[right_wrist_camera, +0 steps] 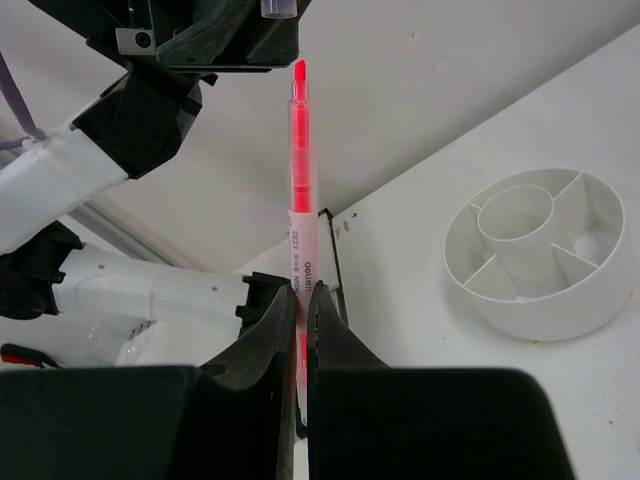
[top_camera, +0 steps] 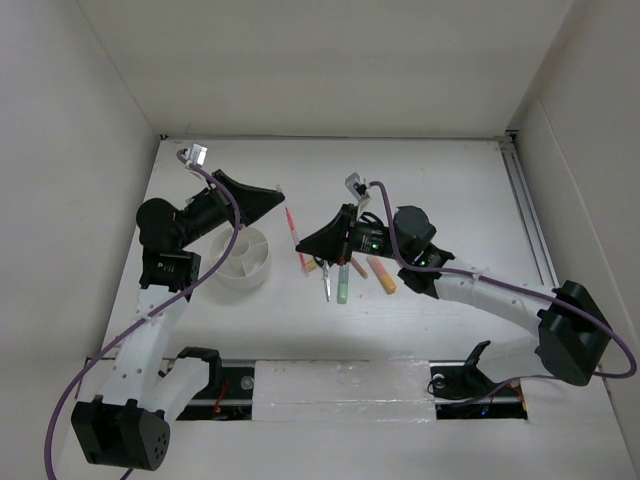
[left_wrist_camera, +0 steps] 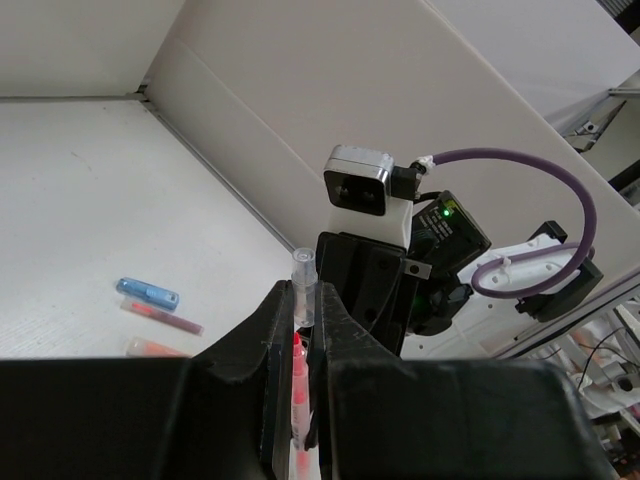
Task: Sort the stationery into containers
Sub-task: Close the pen cap on the pen.
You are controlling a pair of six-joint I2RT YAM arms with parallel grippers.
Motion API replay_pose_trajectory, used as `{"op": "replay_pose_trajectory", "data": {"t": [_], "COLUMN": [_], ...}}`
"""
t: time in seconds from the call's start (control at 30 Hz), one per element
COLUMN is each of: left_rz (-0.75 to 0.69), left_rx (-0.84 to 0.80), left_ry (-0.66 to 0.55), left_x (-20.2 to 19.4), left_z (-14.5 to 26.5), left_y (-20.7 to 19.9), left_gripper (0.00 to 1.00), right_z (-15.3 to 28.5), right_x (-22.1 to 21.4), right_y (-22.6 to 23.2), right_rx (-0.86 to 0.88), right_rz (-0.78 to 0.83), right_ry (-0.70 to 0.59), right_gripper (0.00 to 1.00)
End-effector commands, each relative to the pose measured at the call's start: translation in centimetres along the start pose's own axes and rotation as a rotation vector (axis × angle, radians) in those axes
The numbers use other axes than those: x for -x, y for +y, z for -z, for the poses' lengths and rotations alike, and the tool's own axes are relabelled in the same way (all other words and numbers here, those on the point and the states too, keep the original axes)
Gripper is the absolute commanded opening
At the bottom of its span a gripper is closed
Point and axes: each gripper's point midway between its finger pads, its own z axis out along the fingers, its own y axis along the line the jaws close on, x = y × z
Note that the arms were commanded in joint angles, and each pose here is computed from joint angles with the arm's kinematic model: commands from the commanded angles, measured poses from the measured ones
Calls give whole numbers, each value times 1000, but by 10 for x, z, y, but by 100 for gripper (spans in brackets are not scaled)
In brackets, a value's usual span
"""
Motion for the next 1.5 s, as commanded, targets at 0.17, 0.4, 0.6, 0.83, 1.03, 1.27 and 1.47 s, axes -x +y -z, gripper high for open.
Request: {"op": "replay_pose_trajectory", "data": {"t": [0.17, 0.4, 0.6, 0.83, 1.03, 1.27, 1.47], "left_rz": [-73, -75, -82, -91, -107, -163, -193], "left_rx": [-56, -52, -56, -56, -51, -23, -38], "left_ry": [-17, -14, -17, -17, -15, 17, 18], "left_x": [7, 6, 6, 6, 5, -1, -1], "left_z": [3, 3, 4, 4, 4, 8, 8], "left_y": [-19, -18, -21, -21, -18, -13, -16], "left_gripper": [0, 0, 0, 0, 0, 0, 0], "right_z": [-8, -10, -14, -18, -20, -16, -8], "right_x": [27, 34, 32, 34, 34, 47, 54], "right_y": [19, 25, 21, 22, 21, 34, 32], "right_rx": [58, 76, 71, 80, 80, 102, 79], "right_rz": [69, 80, 75, 68, 68, 89, 92], "right_ry": [-66, -73, -67, -63, -63, -90, -105], "right_gripper": [0, 0, 0, 0, 0, 0, 0]}}
